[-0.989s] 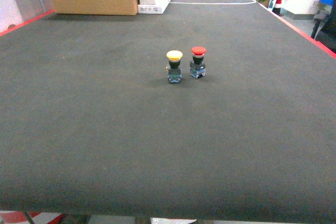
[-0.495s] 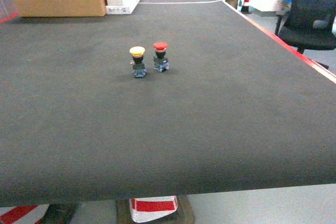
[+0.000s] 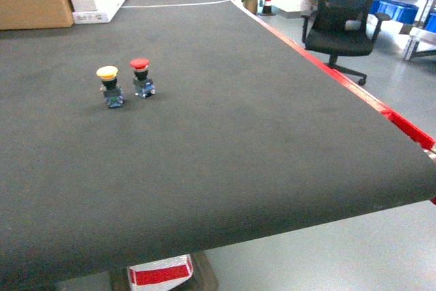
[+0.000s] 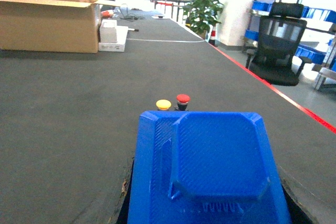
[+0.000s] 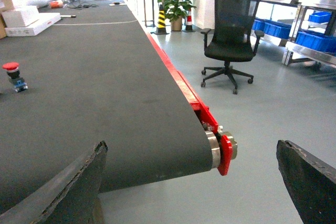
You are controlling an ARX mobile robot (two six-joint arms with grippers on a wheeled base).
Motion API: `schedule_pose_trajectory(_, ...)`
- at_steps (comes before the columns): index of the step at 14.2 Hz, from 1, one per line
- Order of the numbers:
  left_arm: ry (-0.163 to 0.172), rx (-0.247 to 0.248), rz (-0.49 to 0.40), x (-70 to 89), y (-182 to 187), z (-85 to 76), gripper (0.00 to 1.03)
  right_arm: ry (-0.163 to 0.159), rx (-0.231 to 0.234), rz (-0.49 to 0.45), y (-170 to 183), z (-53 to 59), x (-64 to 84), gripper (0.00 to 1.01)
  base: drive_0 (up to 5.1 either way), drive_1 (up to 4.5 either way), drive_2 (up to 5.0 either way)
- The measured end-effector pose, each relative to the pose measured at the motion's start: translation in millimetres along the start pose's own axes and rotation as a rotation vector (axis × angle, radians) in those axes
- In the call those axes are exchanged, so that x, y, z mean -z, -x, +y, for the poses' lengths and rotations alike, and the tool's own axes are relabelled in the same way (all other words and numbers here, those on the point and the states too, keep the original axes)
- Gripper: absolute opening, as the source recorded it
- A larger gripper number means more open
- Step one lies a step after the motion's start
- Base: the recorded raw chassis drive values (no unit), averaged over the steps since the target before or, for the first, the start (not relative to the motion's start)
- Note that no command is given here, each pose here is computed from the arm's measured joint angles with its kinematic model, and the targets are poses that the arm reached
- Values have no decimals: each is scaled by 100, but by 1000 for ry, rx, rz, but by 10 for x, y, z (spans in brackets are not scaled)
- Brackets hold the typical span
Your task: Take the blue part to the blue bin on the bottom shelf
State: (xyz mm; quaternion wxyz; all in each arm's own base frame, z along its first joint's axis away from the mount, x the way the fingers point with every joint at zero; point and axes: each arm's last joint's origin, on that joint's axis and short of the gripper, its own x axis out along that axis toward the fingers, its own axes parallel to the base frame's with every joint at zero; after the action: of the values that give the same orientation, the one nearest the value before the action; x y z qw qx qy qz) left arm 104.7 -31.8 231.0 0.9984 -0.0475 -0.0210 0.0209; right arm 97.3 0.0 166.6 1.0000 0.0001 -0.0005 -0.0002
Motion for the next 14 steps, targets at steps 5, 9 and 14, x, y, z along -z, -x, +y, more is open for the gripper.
schedule_pose_trajectory(5, 0, 1, 0, -1, 0, 0, 45, 0, 0, 0, 0, 0, 0, 98, -153, -153, -153)
schedule_pose_trajectory(9, 0, 1, 0, 0, 0, 0, 45, 0, 0, 0, 0, 0, 0, 98, -158, -158, -158)
schedule_pose_trajectory(14, 0, 1, 0, -1, 0, 0, 45, 0, 0, 0, 0, 0, 0, 98, -159, -159, -159)
